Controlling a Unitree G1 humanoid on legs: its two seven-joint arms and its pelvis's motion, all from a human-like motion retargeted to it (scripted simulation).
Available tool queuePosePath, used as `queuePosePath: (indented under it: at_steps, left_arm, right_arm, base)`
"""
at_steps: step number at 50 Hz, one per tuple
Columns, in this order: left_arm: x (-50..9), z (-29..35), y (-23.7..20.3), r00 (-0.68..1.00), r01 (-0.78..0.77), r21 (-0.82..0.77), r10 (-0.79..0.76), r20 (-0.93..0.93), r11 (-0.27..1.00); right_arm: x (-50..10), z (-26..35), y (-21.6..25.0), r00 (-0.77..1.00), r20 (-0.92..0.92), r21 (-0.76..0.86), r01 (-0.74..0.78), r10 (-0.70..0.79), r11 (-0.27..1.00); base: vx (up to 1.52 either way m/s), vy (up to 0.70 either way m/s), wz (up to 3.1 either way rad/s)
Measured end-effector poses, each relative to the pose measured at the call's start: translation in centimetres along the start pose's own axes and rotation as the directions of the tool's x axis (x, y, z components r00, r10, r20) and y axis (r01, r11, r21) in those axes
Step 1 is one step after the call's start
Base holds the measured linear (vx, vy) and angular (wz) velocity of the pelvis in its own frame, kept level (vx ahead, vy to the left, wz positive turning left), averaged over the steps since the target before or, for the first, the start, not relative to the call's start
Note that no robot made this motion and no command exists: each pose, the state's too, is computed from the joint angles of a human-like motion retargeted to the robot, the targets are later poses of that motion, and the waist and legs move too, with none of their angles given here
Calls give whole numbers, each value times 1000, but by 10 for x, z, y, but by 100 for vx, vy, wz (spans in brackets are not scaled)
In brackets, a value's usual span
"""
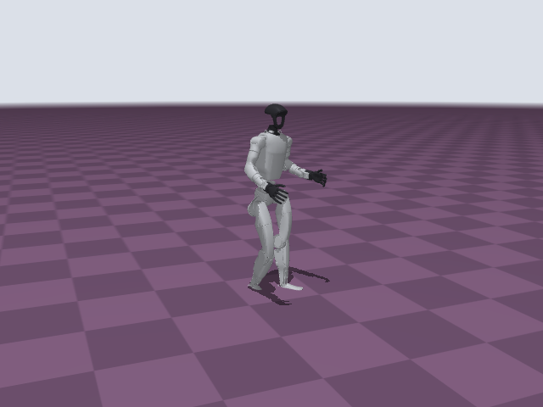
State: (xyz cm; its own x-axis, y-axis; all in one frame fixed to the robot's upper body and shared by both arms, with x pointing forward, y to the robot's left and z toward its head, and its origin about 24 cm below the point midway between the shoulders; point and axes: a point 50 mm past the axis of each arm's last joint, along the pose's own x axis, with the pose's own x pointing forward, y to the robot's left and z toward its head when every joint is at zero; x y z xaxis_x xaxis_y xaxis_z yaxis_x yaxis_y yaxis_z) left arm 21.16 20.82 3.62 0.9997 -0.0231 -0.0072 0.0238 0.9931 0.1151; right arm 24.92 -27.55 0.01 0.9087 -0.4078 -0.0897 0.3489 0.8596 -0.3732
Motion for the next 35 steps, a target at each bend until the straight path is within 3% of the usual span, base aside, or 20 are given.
queuePosePath:
  at_steps: [24,35]
  left_arm:
    - [-10,-11,-5,995,-41,-176,25,-96,984]
    - [-19,-23,9,975,-191,-215,160,-151,958]
  right_arm:
    - [9,-11,-13,990,-129,250,91,-60,964]
    - [0,-29,-28,972,-199,248,169,-121,954]
  base:
    - [-3,2,-38]
    - [3,13,-17]
